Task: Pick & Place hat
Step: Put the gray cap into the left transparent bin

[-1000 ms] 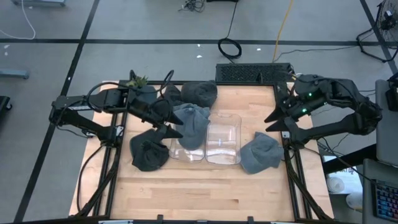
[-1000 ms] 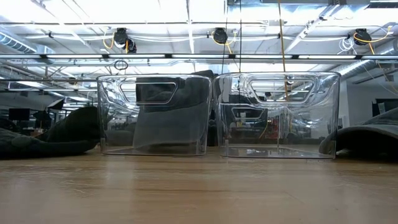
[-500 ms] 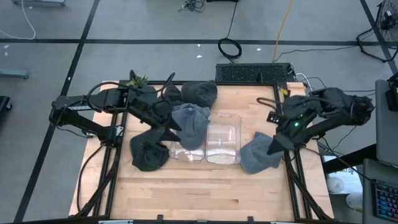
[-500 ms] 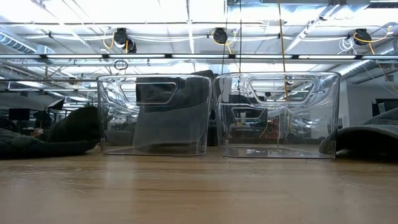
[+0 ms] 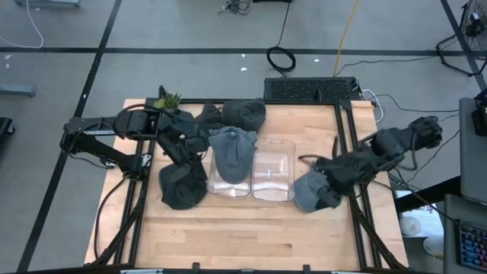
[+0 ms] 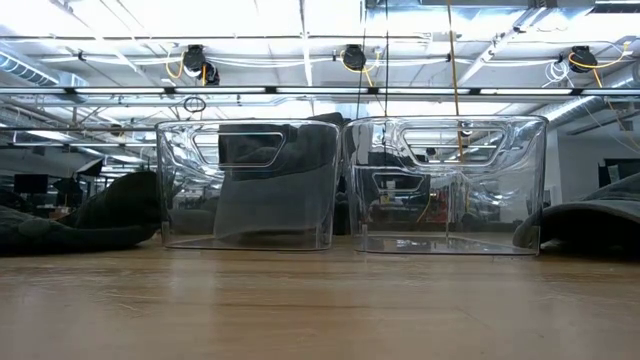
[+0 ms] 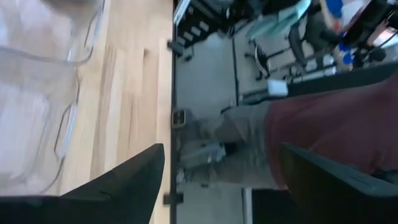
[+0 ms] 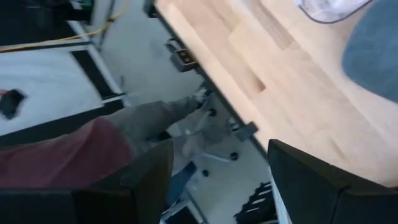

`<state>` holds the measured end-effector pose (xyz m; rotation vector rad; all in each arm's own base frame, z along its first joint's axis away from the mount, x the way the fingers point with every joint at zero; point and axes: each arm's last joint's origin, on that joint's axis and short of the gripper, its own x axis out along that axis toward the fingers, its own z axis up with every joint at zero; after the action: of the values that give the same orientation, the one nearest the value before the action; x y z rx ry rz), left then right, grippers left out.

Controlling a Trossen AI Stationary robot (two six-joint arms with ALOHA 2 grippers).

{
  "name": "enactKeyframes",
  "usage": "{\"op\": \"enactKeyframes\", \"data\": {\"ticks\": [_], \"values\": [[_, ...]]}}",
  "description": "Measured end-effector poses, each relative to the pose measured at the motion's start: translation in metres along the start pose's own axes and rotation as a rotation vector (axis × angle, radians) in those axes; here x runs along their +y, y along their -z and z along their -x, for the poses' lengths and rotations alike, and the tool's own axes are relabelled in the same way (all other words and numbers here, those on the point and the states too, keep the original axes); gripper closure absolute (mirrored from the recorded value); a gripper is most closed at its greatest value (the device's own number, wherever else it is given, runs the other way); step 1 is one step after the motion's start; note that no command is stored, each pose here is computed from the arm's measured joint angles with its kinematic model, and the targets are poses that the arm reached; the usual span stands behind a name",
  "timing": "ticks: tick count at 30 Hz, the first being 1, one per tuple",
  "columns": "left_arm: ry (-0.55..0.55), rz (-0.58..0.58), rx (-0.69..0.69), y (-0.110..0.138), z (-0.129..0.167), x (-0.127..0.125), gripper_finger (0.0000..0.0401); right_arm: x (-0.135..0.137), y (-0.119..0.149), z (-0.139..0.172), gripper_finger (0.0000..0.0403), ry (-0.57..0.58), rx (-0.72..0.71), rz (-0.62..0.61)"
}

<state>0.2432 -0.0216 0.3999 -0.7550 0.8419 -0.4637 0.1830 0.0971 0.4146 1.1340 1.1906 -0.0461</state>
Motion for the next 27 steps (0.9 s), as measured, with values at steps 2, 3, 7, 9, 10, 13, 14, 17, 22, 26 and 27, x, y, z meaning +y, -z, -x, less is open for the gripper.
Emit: {"op": "enactKeyframes", "data": {"ticks": [2, 3, 7, 9, 10, 13, 14, 17, 22, 26, 27], "values": [[-0.012, 0.0, 0.027, 0.003, 0.0, 0.001, 0.0083, 0.003, 0.001, -0.013, 0.0154, 0.049, -0.006, 0.004], [-0.017, -0.002, 0.04, 0.005, -0.001, 0.001, 0.0084, 0.004, 0.002, -0.019, 0.0154, 0.076, 0.0, 0.008], [-0.03, -0.017, 0.066, 0.008, -0.001, 0.003, 0.008, 0.008, 0.008, -0.046, 0.0154, 0.182, 0.047, 0.027], [-0.032, -0.022, 0.07, 0.008, -0.001, 0.003, 0.0075, 0.009, 0.009, -0.059, 0.0154, 0.235, 0.049, 0.031], [-0.034, -0.019, 0.074, 0.009, -0.001, 0.003, 0.0073, 0.01, 0.009, -0.065, 0.0154, 0.258, 0.05, 0.031], [-0.043, -0.013, 0.091, 0.011, -0.001, 0.004, 0.0068, 0.011, 0.01, -0.081, 0.0154, 0.317, 0.022, 0.002], [-0.047, -0.01, 0.1, 0.012, -0.001, 0.005, 0.0068, 0.011, 0.011, -0.086, 0.0154, 0.329, 0.013, -0.006], [-0.063, 0.01, 0.128, 0.015, 0.0, 0.006, 0.0072, 0.014, 0.013, -0.1, 0.0154, 0.35, -0.004, -0.019], [-0.095, 0.052, 0.184, 0.022, 0.001, 0.01, 0.0082, 0.019, 0.017, -0.12, 0.0154, 0.349, -0.021, -0.053], [-0.111, 0.061, 0.213, 0.025, 0.002, 0.011, 0.0086, 0.025, 0.018, -0.135, 0.0154, 0.317, -0.176, -0.037], [-0.112, 0.064, 0.216, 0.025, 0.002, 0.011, 0.0085, 0.027, 0.019, -0.139, 0.0154, 0.306, -0.211, -0.02]]}}
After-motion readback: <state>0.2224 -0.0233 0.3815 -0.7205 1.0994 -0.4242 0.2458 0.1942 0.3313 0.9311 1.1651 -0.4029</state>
